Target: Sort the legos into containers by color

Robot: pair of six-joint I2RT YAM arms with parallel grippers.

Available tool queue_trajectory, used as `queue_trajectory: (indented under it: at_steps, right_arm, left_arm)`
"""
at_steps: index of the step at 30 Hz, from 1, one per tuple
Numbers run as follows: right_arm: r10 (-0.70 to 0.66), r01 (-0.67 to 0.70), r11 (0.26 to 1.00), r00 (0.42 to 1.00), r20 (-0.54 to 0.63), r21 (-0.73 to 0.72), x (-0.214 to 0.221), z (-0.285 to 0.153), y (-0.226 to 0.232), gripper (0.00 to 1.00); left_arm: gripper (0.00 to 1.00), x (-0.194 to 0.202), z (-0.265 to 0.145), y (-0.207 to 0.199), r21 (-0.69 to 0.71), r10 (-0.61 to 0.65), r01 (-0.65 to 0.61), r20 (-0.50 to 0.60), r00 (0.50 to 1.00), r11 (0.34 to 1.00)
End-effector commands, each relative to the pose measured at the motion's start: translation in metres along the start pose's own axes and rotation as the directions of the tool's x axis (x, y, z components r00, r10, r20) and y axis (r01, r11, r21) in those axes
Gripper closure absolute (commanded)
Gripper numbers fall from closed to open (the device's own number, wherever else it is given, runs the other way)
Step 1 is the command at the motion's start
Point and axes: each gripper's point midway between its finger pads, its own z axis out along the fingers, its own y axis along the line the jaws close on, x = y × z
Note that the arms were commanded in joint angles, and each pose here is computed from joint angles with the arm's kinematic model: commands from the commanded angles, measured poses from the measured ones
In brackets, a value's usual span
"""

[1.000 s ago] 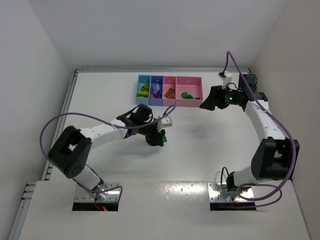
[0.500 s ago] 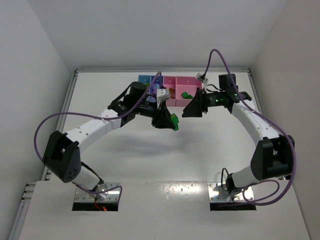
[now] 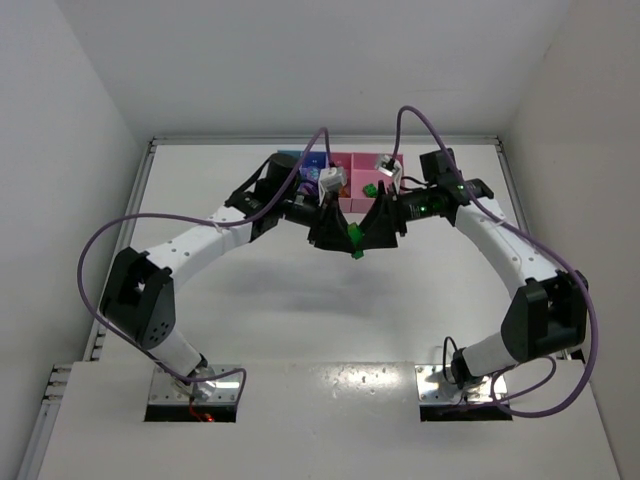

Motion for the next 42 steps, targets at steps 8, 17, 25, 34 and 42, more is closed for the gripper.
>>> queue_trajectory:
  at_steps: [8,17,25,34,42]
  right_arm:
    - [-0.146,0.146,0.989,0.989,-0.005,-0.023,-0.017,0.008,0.010,0.32]
    - [-0.165,0.165,0.986,0.986,0.019,-0.015,-0.035,0.010,0.003,0.63]
    - [-0.166,0.165,0.984,0.986,0.007,0.068,-0.033,-0.001,-0.014,0.98]
    - [-0.081,0.067,0.811,0.997,-0.002,0.581,-0.043,-0.064,-0.155,0.99]
    - [-0.012,0.040,0.578,0.999,-0.040,0.815,-0.057,-0.089,-0.281,1.00]
  left_arm:
    - [0.85,-0.019,-0.004,-0.003,0.034,0.052,-0.053,0.033,0.998,0.998]
    - [0.85,-0.007,-0.004,-0.001,0.033,0.025,-0.026,0.017,1.000,0.999]
    - [0.85,0.003,-0.020,0.010,-0.055,0.021,-0.020,0.017,1.000,0.998]
    - [0.85,0.057,-0.050,0.020,-0.260,-0.034,0.027,-0.023,0.999,0.965]
    - [0.85,0.039,-0.085,0.045,-0.530,0.038,-0.036,-0.008,0.999,0.848]
